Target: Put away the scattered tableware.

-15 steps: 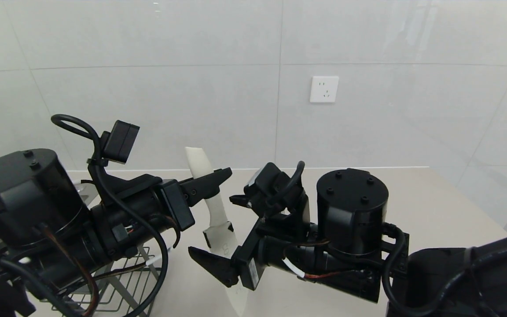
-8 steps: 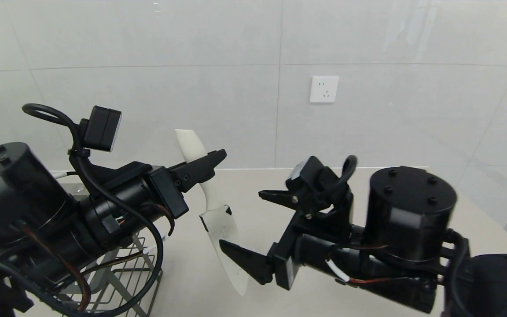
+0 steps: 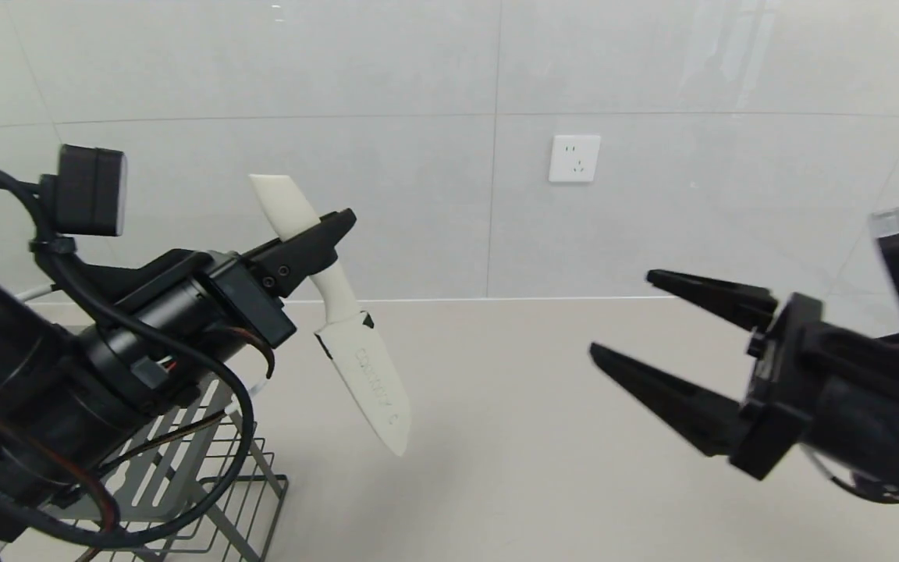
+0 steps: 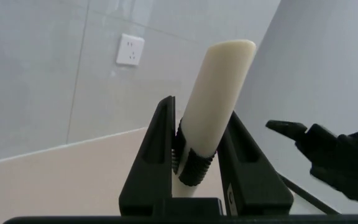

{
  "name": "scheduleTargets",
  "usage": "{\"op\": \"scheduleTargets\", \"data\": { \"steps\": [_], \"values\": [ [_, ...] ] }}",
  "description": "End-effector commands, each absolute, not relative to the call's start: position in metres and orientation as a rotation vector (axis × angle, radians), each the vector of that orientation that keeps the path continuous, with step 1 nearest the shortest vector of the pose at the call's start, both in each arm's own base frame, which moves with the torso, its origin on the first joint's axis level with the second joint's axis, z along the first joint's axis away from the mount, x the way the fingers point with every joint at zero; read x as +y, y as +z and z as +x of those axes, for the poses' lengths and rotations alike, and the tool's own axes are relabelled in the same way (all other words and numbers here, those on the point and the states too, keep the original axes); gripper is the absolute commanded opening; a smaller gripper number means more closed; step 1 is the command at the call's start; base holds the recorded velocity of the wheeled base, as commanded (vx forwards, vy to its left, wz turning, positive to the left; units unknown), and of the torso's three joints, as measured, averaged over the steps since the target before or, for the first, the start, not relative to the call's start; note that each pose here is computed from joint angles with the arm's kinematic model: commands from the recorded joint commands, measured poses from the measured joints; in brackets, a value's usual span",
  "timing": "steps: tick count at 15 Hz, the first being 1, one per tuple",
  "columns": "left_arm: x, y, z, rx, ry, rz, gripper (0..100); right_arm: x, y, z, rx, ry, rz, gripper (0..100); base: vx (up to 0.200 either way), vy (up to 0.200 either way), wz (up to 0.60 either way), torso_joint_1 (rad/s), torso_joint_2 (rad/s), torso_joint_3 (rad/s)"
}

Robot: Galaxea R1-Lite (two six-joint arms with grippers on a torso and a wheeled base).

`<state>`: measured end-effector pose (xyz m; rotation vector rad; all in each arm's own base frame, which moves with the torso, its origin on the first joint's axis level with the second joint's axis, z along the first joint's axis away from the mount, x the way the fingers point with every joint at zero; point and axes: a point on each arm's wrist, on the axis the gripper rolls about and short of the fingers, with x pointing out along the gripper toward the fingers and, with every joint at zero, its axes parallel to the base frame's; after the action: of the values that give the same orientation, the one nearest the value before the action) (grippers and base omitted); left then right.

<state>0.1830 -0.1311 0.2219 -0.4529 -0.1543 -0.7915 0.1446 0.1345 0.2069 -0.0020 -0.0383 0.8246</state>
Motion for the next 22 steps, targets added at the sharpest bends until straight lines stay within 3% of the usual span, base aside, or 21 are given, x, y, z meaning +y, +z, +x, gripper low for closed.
{"op": "scheduleTargets", "data": {
  "steps": [1, 3, 5, 11, 13, 14, 15, 16, 18, 22],
  "values": [
    [-0.115, 0.239, 0.162, -0.244, -0.781, -0.466, 0, 0.065, 0.217, 0.109, -0.198, 0.614, 0.018, 100, 0.000, 0.000, 0.00, 0.000, 0.00, 0.000],
    [-0.092, 0.242, 0.148, -0.305, -0.709, -0.440, 0, 0.033, 0.211, 0.087, -0.267, 0.430, -0.003, 100, 0.000, 0.000, 0.00, 0.000, 0.00, 0.000],
    [-0.068, 0.247, 0.132, -0.373, -0.638, -0.416, 0, 0.018, 0.195, 0.063, -0.306, 0.355, -0.059, 100, 0.000, 0.000, 0.00, 0.000, 0.00, 0.000],
    [-0.024, 0.273, 0.084, -0.628, -0.458, -0.352, 0, 0.006, 0.159, 0.020, -0.346, 0.229, -0.132, 100, 0.000, 0.000, 0.00, 0.000, 0.00, 0.000],
    [-0.011, 0.275, 0.063, -0.694, -0.328, -0.268, 0, 0.006, 0.145, 0.008, -0.298, 0.165, -0.179, 100, 0.000, 0.000, 0.00, 0.000, 0.00, 0.000],
    [-0.011, 0.275, 0.063, -0.694, -0.328, -0.268, 0, 0.006, 0.145, 0.008, -0.298, 0.165, -0.179, 100, 0.000, 0.000, 0.00, 0.000, 0.00, 0.000],
    [-0.005, 0.269, 0.050, -0.709, -0.233, -0.184, 0, 0.006, 0.132, 0.001, -0.243, 0.153, -0.195, 100, 0.000, 0.000, 0.00, 0.000, 0.00, 0.000],
    [-0.005, 0.268, 0.050, -0.703, -0.227, -0.168, 0, 0.006, 0.127, -0.001, -0.224, 0.154, -0.197, 100, 0.000, 0.000, 0.00, 0.000, 0.00, 0.000],
    [-0.008, 0.267, 0.056, -0.677, -0.267, -0.186, 0, 0.007, 0.118, -0.004, -0.177, 0.175, -0.209, 100, 0.000, 0.000, 0.00, 0.000, 0.00, 0.000],
    [-0.023, 0.258, 0.097, -0.515, -0.368, -0.221, 0, 0.009, 0.086, -0.016, -0.026, 0.203, -0.230, 100, 0.000, 0.000, 0.00, 0.000, 0.00, 0.000]
  ]
}}
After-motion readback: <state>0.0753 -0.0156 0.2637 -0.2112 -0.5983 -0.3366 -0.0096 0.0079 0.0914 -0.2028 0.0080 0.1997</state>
